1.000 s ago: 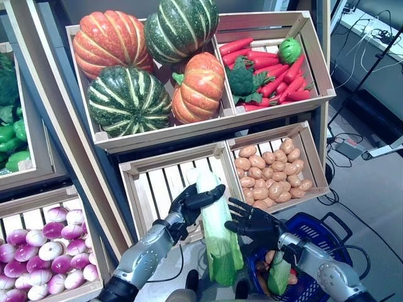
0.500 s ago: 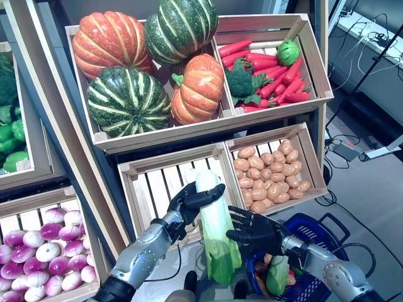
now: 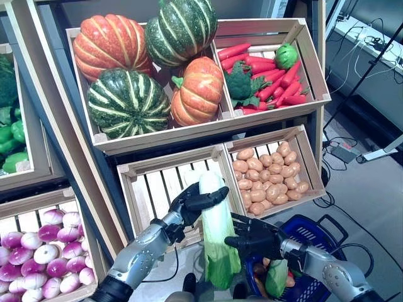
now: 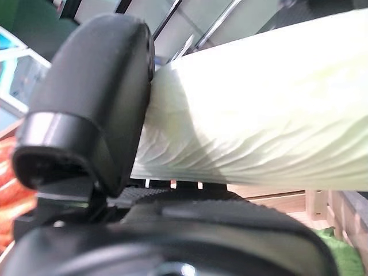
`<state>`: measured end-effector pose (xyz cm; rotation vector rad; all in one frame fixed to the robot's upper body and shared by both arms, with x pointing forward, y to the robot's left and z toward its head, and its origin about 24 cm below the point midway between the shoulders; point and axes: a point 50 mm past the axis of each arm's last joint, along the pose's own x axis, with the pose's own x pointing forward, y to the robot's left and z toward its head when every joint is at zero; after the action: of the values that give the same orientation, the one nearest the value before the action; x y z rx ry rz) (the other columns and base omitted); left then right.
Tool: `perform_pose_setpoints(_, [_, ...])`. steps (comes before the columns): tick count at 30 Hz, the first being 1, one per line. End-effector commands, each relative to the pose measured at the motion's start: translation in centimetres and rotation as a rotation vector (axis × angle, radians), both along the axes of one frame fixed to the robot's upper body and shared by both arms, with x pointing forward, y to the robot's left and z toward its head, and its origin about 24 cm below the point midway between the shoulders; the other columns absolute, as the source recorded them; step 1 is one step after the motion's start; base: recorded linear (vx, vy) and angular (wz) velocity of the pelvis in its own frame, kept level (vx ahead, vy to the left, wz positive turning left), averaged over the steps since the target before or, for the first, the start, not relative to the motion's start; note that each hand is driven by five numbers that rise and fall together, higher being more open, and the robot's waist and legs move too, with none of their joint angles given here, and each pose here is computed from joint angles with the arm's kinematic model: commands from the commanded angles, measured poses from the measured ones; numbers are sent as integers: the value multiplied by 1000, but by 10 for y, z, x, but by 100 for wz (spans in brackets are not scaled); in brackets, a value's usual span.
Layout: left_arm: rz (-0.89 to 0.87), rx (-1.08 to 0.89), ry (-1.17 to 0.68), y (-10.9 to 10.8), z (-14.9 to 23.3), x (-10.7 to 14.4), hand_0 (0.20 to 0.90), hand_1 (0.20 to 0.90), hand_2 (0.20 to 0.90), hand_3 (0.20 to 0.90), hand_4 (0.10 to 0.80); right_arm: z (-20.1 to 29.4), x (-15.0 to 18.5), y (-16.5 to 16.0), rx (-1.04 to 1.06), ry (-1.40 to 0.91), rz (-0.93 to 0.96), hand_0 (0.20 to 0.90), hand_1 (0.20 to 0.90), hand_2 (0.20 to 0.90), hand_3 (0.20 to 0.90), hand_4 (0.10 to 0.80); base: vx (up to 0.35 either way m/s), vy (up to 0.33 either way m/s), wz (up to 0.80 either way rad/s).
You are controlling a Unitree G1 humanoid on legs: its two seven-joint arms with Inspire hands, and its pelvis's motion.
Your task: Put vegetables into the basket
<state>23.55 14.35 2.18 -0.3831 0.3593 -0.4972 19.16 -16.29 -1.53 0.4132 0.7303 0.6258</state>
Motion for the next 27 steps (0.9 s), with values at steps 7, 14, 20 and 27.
perform_pose_setpoints(7, [-338,-173,-401,-51,72,4,300,300,300,300,400,21,16,20,51,-93,150,900,900,900,900,800,0,0,0])
perform_pose_setpoints(14, [-470,-178,-466,-57,79,-2,300,300,300,300,400,20,14,21,37,-66,208,900,900,900,900,800,0,0,0])
perform_pose_setpoints(20, [-472,-168,-516,-55,87,-1,300,300,300,300,400,18,13,18,24,-44,220,900,900,900,900,800,0,0,0])
perform_pose_setpoints(27, [-436,-295,-487,-54,92,-1,300,300,300,300,400,16,10,16,44,-26,209,900,900,900,900,800,0,0,0])
